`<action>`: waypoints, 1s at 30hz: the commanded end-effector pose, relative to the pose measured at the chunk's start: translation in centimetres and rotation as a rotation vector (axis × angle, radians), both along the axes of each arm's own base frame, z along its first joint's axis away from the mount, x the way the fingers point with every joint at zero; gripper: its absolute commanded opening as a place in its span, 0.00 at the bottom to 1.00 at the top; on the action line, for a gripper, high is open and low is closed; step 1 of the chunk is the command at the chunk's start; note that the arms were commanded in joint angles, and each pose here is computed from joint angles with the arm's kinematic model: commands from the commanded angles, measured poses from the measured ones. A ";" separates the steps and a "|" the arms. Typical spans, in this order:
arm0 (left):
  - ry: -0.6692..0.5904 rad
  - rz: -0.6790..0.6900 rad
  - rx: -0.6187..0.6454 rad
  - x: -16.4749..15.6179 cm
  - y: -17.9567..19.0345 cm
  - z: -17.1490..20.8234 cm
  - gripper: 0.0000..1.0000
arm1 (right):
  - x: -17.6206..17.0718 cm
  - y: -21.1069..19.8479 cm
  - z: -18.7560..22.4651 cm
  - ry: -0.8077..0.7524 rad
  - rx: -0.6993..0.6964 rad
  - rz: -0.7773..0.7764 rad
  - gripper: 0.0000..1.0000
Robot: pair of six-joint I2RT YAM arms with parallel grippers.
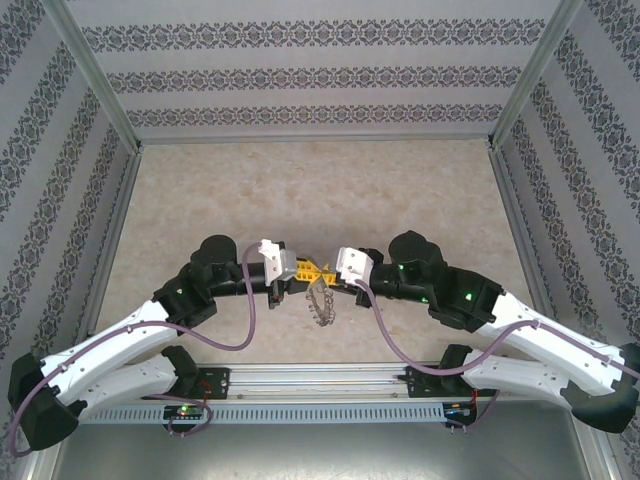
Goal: Put the keys on the keyring
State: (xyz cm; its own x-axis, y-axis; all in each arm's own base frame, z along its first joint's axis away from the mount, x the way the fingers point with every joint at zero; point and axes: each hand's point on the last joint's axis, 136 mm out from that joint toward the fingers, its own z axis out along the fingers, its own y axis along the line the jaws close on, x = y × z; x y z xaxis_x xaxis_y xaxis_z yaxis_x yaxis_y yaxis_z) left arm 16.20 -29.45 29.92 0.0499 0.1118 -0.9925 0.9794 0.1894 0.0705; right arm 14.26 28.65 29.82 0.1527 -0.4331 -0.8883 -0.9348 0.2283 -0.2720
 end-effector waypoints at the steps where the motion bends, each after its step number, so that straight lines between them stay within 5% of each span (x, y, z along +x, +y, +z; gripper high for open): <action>1: -0.097 -0.069 -0.259 -1.2 0.5 6.8 0.00 | -1.2 0.2 0.4 0.035 0.056 0.053 0.14; 7: -0.069 -0.080 -0.306 -0.7 0.3 6.9 0.00 | -1.7 -0.4 1.2 0.025 0.087 0.066 0.03; 11: -0.061 -0.005 -0.117 0.4 0.1 4.8 0.00 | -1.1 -0.7 0.9 0.006 0.051 0.036 0.00; 15: -0.055 0.044 0.091 1.3 0.5 1.8 0.14 | -0.1 -0.4 0.2 -0.004 -0.016 0.012 0.00; 19: -0.040 0.066 0.223 1.9 0.6 -0.6 0.17 | 0.3 0.5 -0.2 0.004 -0.060 0.018 0.00; 22: -0.039 0.070 0.264 2.1 0.3 -1.5 0.15 | 0.7 1.0 -0.7 0.008 -0.106 0.010 0.00; 24: -0.037 0.073 0.284 2.3 0.2 -1.9 0.00 | 0.9 1.1 -1.1 0.011 -0.129 0.005 0.00; 30: -0.055 0.051 0.196 1.5 0.1 -0.6 0.00 | 0.7 0.9 -1.0 0.014 -0.112 -0.001 0.00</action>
